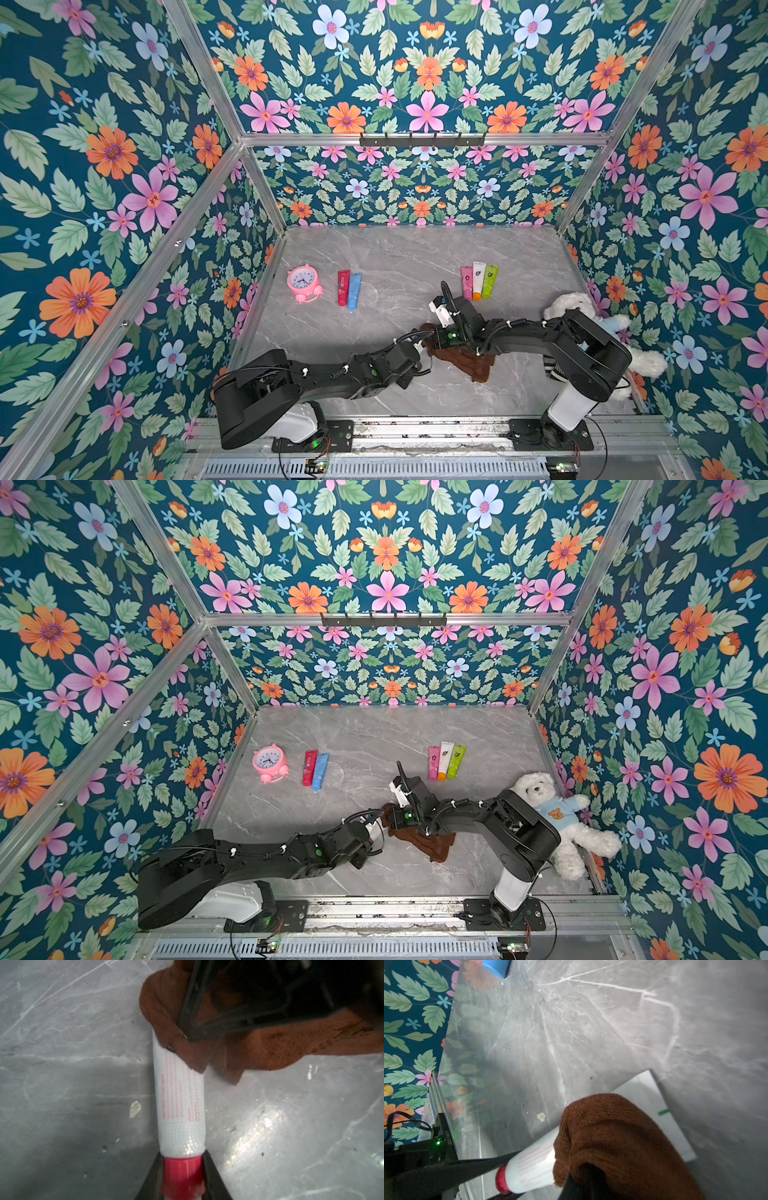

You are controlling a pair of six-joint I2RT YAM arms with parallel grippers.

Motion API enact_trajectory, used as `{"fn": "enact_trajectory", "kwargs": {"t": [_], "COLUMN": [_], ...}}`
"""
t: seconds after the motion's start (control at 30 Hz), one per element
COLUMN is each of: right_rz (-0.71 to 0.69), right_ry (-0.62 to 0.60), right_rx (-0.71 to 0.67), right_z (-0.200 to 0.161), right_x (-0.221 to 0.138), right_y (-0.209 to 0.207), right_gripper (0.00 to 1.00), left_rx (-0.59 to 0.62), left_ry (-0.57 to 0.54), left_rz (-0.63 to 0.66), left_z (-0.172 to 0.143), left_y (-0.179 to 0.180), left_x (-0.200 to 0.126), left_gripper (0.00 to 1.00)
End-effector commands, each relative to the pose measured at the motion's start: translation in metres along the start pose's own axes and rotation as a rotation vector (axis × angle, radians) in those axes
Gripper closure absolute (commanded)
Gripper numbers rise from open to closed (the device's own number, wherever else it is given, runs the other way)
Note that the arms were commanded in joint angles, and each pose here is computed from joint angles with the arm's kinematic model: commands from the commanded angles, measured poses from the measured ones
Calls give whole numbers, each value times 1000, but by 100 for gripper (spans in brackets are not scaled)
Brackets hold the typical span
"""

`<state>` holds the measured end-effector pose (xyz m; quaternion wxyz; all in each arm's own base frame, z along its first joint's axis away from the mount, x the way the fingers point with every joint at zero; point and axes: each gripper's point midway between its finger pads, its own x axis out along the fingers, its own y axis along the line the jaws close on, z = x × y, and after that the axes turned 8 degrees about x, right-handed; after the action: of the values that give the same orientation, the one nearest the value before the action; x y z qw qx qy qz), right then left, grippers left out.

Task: Wipe the surface of the toothpaste tube
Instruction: Wipe the dirt from the toothpaste tube.

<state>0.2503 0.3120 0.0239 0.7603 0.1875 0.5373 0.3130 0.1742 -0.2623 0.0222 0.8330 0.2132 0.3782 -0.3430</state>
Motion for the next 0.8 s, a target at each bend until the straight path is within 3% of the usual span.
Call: {"fn": "enact_trajectory", "kwargs": {"t": [0.0,0.13,0.47,0.6,0.77], "right_rz": [15,26,-171,-152,-64], "right_ry": [150,140,51,66,112], "right_rx": [67,74,168,149,109], "right_z": [-43,-41,8,8,-13], "right_x": [5,5,-11,-11,-6], "right_y": [3,7,-80,-72,-33], "right_gripper": [100,100,100,100,100], "left_rx": [-1,-1,7,9,16], "left_ry": [-66,-70,-80,-80,-70], "left_rz": [-48,-48,-44,-44,-47], "left_z": [19,19,21,21,20], "left_y": [-10,-10,-12,-12,-13], "left_x": [-1,-2,-4,-4,-1], "left_gripper": [100,100,100,100,100]}}
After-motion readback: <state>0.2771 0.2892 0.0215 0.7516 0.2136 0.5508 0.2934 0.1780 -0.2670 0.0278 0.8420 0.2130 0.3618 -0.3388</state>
